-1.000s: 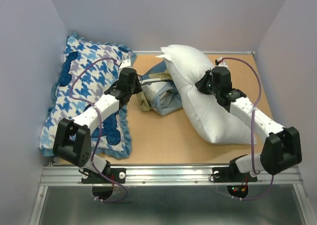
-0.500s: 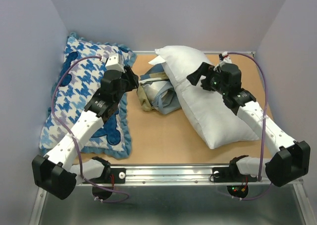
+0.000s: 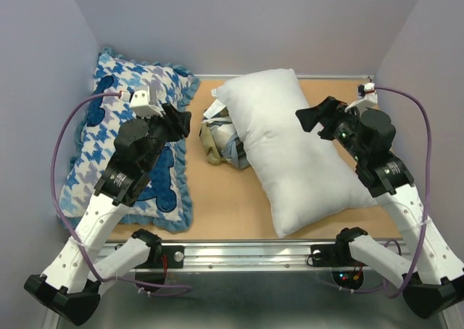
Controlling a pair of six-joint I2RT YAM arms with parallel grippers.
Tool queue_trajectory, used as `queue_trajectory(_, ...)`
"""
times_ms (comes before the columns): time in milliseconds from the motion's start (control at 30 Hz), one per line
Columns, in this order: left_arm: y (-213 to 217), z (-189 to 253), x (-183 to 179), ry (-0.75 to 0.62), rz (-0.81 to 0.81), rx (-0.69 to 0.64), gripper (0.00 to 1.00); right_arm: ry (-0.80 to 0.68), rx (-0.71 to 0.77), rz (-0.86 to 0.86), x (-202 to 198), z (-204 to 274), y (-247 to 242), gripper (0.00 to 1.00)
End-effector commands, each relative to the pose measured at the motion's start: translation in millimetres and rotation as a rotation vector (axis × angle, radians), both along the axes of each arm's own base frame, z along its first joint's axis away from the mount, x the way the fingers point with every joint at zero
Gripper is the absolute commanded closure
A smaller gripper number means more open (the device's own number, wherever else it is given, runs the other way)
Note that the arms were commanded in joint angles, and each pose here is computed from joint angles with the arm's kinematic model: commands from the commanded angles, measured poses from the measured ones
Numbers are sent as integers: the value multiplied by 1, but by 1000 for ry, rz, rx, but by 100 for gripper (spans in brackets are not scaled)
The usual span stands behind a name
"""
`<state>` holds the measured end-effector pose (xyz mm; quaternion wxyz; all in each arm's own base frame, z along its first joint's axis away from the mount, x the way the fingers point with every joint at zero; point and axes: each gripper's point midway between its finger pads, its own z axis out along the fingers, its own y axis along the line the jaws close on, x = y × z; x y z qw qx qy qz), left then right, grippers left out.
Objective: Remove the pillowcase from the pillow
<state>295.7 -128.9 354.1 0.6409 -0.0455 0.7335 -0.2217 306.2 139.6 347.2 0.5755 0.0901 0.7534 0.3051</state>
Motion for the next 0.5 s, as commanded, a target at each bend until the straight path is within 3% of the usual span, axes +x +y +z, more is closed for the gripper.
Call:
queue_trajectory(0,0,3,-8,-27,-26,11,39,-40,-26,-94,-8,9,-23,0)
queue_trajectory(467,4,16,-17,-85,-34,4,39,-20,-55,-93,-5,2,-23,0)
